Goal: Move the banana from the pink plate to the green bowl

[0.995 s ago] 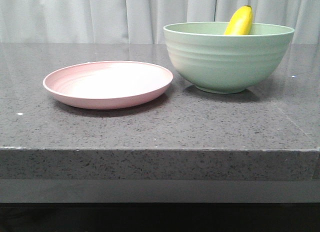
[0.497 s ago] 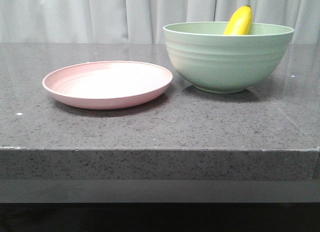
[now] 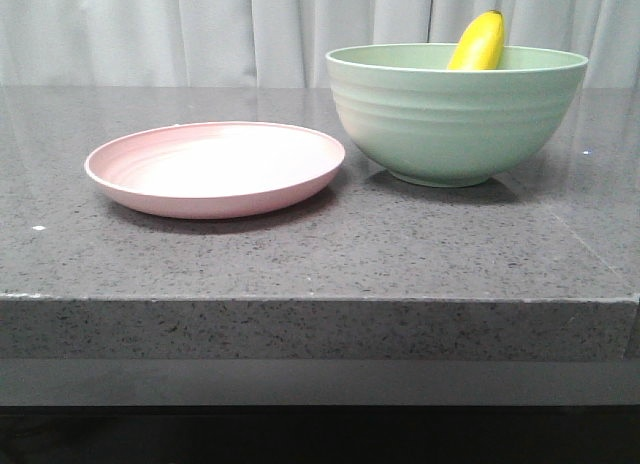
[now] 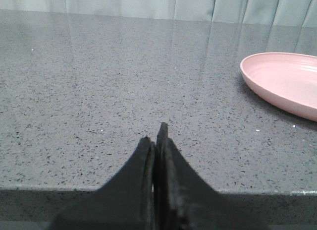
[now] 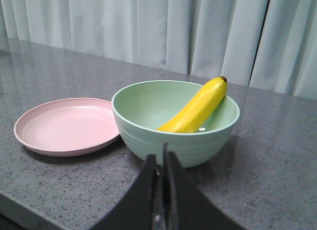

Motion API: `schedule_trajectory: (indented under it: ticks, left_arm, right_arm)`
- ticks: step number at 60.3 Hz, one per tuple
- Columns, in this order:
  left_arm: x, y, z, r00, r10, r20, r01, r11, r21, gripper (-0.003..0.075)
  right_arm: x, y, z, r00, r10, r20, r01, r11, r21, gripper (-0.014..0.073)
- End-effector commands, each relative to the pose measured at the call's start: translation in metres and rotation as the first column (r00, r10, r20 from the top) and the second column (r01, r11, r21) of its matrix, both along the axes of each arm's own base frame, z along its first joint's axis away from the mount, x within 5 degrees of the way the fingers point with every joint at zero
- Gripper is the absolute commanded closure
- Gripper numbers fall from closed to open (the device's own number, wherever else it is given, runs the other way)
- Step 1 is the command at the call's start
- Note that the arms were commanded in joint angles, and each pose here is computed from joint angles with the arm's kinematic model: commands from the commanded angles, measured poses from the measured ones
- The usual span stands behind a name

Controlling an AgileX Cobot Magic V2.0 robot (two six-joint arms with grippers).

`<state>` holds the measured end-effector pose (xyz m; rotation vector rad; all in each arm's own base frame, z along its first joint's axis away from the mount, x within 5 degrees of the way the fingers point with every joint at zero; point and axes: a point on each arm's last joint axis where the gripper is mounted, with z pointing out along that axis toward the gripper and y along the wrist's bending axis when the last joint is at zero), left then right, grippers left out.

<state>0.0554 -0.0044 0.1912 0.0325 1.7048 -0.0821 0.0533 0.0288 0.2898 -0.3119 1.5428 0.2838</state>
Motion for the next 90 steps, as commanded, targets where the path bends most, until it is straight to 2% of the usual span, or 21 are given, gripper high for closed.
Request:
schedule_trajectory:
  ticks: [1, 22, 29, 36, 43, 55, 60, 90]
  left_arm:
    - [-0.001, 0.000, 0.008, 0.994, 0.008, 0.107, -0.005, 1.000, -0.023, 0.0741]
    - [-0.001, 0.000, 0.008, 0.994, 0.008, 0.107, -0.005, 1.000, -0.023, 0.0741]
    - [-0.001, 0.000, 0.008, 0.994, 0.008, 0.105, -0.005, 1.000, -0.023, 0.0741]
    - [-0.001, 0.000, 0.008, 0.994, 0.008, 0.105, -0.005, 1.000, -0.023, 0.0741]
    - [-0.001, 0.000, 0.008, 0.994, 0.008, 0.105, -0.005, 1.000, -0.023, 0.0741]
    - [-0.001, 0.000, 0.008, 0.994, 0.008, 0.105, -0.005, 1.000, -0.023, 0.0741]
    - [-0.001, 0.000, 0.008, 0.994, 0.008, 0.105, -0.005, 1.000, -0.023, 0.0741]
    - [-0.001, 0.000, 0.008, 0.994, 0.008, 0.105, -0.005, 1.000, -0.023, 0.0741]
  right_arm:
    - [0.000, -0.003, 0.013, 0.998, -0.033, 0.055, 0.032, 0.999, 0.035, 0.0654]
    - [0.002, -0.006, 0.007, 0.996, -0.071, 0.057, 0.069, 0.997, 0.038, 0.0654]
    - [0.004, -0.011, -0.012, 0.991, -0.132, 0.000, 0.132, 0.991, 0.036, 0.0654]
    - [0.005, -0.018, -0.034, 0.974, -0.222, -0.043, 0.226, 0.967, 0.119, 0.0654]
    - [0.004, -0.024, -0.052, 0.956, -0.295, -0.001, 0.290, 0.940, 0.181, 0.0654]
    - [0.002, -0.026, -0.088, 0.949, -0.314, -0.013, 0.311, 0.934, 0.176, 0.0654]
    - [0.002, -0.025, -0.091, 0.950, -0.309, -0.047, 0.313, 0.936, 0.162, 0.0654]
    - [0.002, -0.025, -0.091, 0.949, -0.313, -0.047, 0.316, 0.935, 0.162, 0.0654]
